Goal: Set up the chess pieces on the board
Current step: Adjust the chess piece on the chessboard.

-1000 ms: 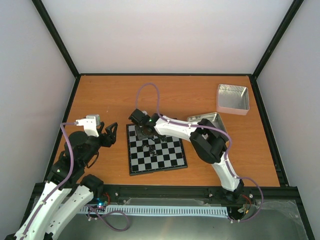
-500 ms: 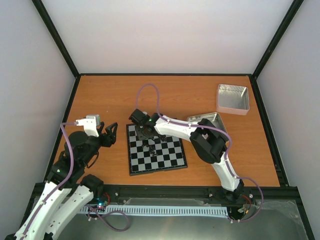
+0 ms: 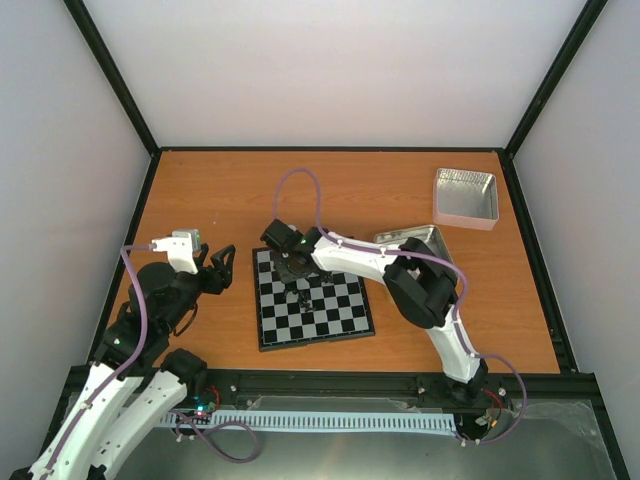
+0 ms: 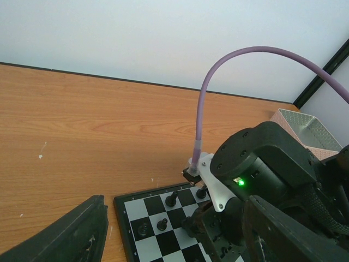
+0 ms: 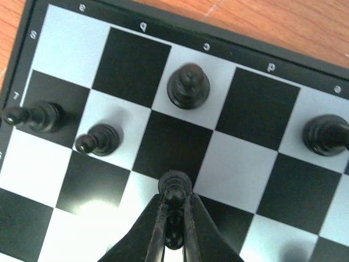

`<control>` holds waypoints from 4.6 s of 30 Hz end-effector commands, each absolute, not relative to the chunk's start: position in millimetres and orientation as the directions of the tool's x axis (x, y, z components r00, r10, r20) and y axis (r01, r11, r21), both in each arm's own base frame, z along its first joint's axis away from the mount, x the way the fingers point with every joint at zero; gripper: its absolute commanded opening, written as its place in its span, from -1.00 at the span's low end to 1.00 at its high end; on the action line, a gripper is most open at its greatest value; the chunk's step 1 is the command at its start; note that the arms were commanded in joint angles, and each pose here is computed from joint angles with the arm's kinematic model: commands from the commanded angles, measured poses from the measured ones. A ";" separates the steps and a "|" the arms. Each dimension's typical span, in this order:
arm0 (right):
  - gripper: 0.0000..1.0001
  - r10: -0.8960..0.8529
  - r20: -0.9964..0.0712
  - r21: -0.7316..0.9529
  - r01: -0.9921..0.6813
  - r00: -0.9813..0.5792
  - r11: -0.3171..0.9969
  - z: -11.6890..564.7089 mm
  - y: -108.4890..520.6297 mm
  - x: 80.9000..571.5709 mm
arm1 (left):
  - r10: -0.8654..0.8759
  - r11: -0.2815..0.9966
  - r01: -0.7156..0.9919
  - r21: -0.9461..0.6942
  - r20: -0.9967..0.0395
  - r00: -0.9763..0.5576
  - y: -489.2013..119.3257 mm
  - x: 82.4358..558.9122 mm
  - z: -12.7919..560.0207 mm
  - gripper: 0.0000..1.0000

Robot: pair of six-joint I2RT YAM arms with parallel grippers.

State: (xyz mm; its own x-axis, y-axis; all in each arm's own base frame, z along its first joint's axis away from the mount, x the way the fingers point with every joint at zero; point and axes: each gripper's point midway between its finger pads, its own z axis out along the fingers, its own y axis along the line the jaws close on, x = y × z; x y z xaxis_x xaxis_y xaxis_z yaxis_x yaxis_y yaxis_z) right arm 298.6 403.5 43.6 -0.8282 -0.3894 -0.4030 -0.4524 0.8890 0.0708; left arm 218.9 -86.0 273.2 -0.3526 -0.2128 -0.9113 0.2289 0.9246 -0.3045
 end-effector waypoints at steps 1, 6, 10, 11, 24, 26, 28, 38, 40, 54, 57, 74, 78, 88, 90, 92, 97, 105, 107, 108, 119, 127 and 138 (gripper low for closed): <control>-0.84 -0.371 -0.439 0.057 -0.437 -0.819 0.898 65.5 391.9 299.3 | -0.223 0.921 0.234 -0.311 -0.914 -0.339 -86.4 218.1 278.2 0.38; -0.84 -0.359 -0.455 0.023 -0.414 -0.815 0.910 66.1 384.7 305.3 | -0.224 0.920 0.234 -0.313 -0.913 -0.340 -86.5 218.1 278.3 0.38; -0.83 -0.371 -0.457 0.067 -0.447 -0.808 0.892 62.3 397.8 304.4 | -0.223 0.921 0.233 -0.312 -0.913 -0.341 -86.3 218.1 277.9 0.38; -0.83 -0.371 -0.457 0.072 -0.450 -0.808 0.890 61.9 400.1 304.8 | -0.222 0.921 0.233 -0.311 -0.913 -0.342 -86.4 218.2 277.4 0.38; -0.84 -0.366 -0.449 0.070 -0.441 -0.815 0.895 46.6 405.7 313.7 | -0.222 0.922 0.232 -0.311 -0.913 -0.341 -86.1 218.3 277.4 0.38; -0.85 -0.365 -0.450 0.069 -0.439 -0.815 0.896 46.3 405.5 314.0 | -0.221 0.922 0.231 -0.310 -0.913 -0.343 -86.2 218.5 276.8 0.38; -0.84 -0.365 -0.452 0.069 -0.439 -0.814 0.896 46.1 405.1 314.0 | -0.223 0.922 0.231 -0.311 -0.913 -0.340 -85.9 218.2 277.6 0.38; -0.84 -0.345 -0.478 0.088 -0.435 -0.808 0.896 57.8 394.8 311.7 | -0.222 0.922 0.232 -0.311 -0.914 -0.340 -85.9 218.0 277.8 0.38; -0.83 -0.340 -0.486 0.090 -0.433 -0.805 0.897 62.5 388.5 309.0 | -0.223 0.922 0.232 -0.311 -0.914 -0.340 -86.0 218.1 277.7 0.38; -0.82 -0.331 -0.487 0.114 -0.435 -0.808 0.893 59.4 386.9 315.7 | -0.221 0.921 0.234 -0.311 -0.913 -0.343 -86.8 218.5 277.1 0.38; -0.83 -0.353 -0.483 0.146 -0.471 -0.801 0.870 58.7 398.4 313.6 | -0.221 0.921 0.233 -0.311 -0.913 -0.343 -86.8 218.6 277.2 0.38; -0.80 -0.410 -0.451 0.145 -0.518 -0.793 0.843 41.7 408.1 307.7 | -0.221 0.921 0.233 -0.311 -0.913 -0.343 -86.5 218.3 277.0 0.39; -0.78 -0.411 -0.454 0.151 -0.523 -0.791 0.839 40.5 410.9 307.7 | -0.222 0.921 0.233 -0.311 -0.913 -0.341 -86.3 218.1 277.5 0.38; -0.62 -0.413 -0.475 0.134 -0.527 -0.777 0.839 42.9 409.2 310.7 | -0.222 0.921 0.233 -0.311 -0.913 -0.341 -86.3 218.1 277.5 0.38; -0.51 -0.411 -0.475 0.133 -0.525 -0.778 0.841 46.3 407.0 308.9 | -0.222 0.922 0.233 -0.311 -0.914 -0.341 -86.2 218.1 277.8 0.38; -0.38 -0.412 -0.480 0.132 -0.529 -0.774 0.839 50.6 403.9 306.1 | -0.222 0.922 0.232 -0.311 -0.913 -0.342 -86.1 218.2 277.5 0.38; -0.38 -0.421 -0.477 0.112 -0.528 -0.772 0.842 51.8 392.9 300.5 | -0.221 0.921 0.233 -0.311 -0.913 -0.342 -86.6 218.5 277.6 0.38; -0.71 -0.419 -0.475 0.113 -0.526 -0.774 0.843 50.2 393.4 300.8 | -0.221 0.921 0.233 -0.311 -0.913 -0.342 -86.5 218.3 277.2 0.38; -0.70 -0.417 -0.481 0.108 -0.525 -0.771 0.844 52.0 394.4 303.1 | -0.221 0.922 0.233 -0.311 -0.913 -0.342 -86.5 218.4 277.4 0.38; -0.68 -0.419 -0.483 0.105 -0.526 -0.769 0.844 52.8 395.1 304.1 | -0.222 0.921 0.234 -0.311 -0.913 -0.341 -86.5 218.3 277.5 0.38; -0.78 -0.389 -0.494 0.015 -0.455 -0.778 0.890 51.5 380.9 318.8 | -0.220 0.921 0.236 -0.310 -0.914 -0.341 -86.9 218.2 277.8 0.38; -0.79 -0.392 -0.481 0.026 -0.460 -0.784 0.888 42.0 387.7 320.3 | -0.220 0.921 0.235 -0.310 -0.913 -0.343 -86.9 218.6 277.4 0.38; -0.64 -0.381 -0.460 0.028 -0.442 -0.802 0.896 39.7 382.6 319.2 | -0.218 0.921 0.235 -0.309 -0.913 -0.345 -87.2 218.8 276.8 0.38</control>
